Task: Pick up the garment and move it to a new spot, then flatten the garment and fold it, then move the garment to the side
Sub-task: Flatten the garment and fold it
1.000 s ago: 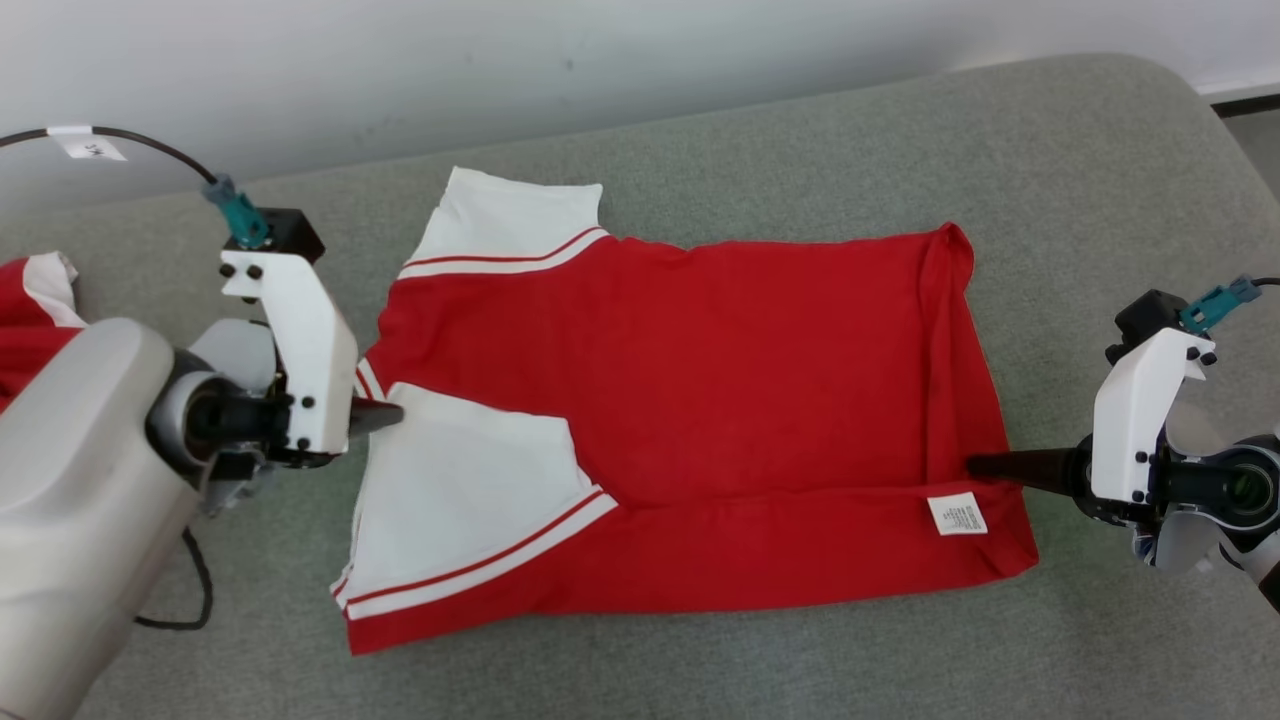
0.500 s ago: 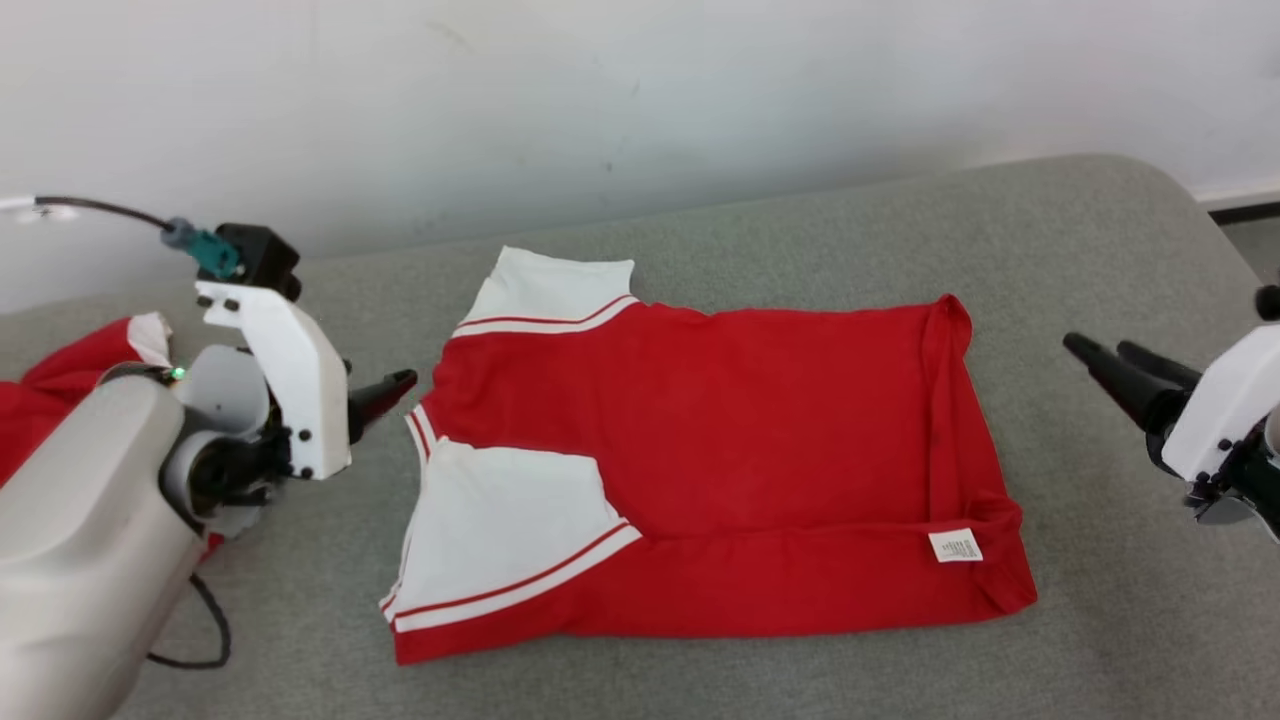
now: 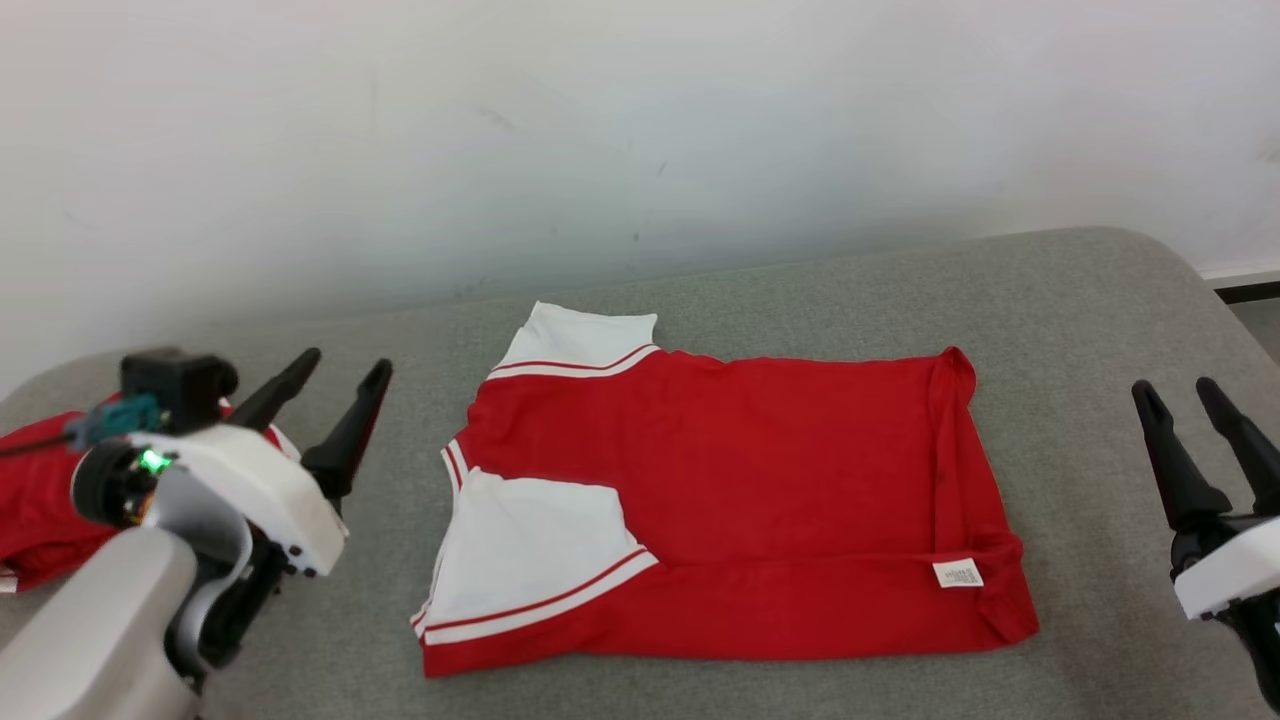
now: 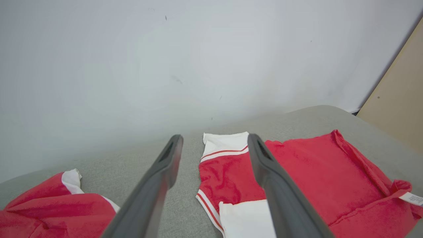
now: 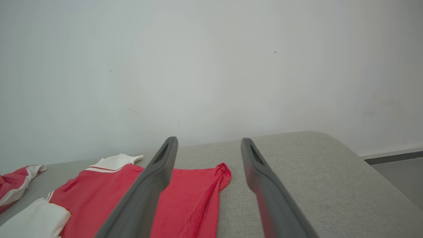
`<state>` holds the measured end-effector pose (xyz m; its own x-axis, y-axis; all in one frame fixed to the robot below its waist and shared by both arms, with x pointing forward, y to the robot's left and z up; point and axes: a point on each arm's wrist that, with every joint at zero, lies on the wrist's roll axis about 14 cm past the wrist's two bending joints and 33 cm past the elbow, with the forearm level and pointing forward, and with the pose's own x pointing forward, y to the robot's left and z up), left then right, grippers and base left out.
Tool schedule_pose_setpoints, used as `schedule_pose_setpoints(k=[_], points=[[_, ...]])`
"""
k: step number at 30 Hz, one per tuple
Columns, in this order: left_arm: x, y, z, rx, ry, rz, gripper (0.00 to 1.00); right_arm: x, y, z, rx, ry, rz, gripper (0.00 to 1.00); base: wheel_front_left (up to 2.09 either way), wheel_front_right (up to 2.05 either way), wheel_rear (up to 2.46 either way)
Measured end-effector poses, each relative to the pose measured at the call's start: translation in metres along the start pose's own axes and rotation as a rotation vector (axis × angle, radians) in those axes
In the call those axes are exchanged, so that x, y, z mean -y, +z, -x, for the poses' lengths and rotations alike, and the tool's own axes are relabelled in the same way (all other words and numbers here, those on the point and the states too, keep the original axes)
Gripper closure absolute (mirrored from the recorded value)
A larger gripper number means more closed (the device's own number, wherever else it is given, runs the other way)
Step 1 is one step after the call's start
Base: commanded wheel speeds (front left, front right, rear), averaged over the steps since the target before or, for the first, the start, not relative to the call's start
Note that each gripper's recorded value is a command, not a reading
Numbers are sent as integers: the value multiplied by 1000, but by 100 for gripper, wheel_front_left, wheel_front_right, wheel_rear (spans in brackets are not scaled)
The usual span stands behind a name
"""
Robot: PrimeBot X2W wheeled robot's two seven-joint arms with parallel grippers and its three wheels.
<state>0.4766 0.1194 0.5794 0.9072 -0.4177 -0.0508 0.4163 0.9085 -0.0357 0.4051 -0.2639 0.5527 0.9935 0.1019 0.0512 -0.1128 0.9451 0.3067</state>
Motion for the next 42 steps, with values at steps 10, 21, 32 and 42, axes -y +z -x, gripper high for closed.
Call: schedule_pose_setpoints(k=[10, 21, 32, 42], points=[[4, -28, 39, 114, 110, 64, 0, -5, -16, 34, 98, -69, -8, 0, 0, 0, 0], [27, -79, 78, 61, 215, 169, 0, -8, -71, 78, 5, -167, -37, 0, 0, 0, 0], [29, -126, 74, -94, 192, 156, 0, -8, -118, 61, -217, -170, -24, 0, 0, 0, 0], [49, -179, 65, -335, 124, 200, 0, -9, -165, 54, -448, -161, -9, 0, 0, 0, 0]])
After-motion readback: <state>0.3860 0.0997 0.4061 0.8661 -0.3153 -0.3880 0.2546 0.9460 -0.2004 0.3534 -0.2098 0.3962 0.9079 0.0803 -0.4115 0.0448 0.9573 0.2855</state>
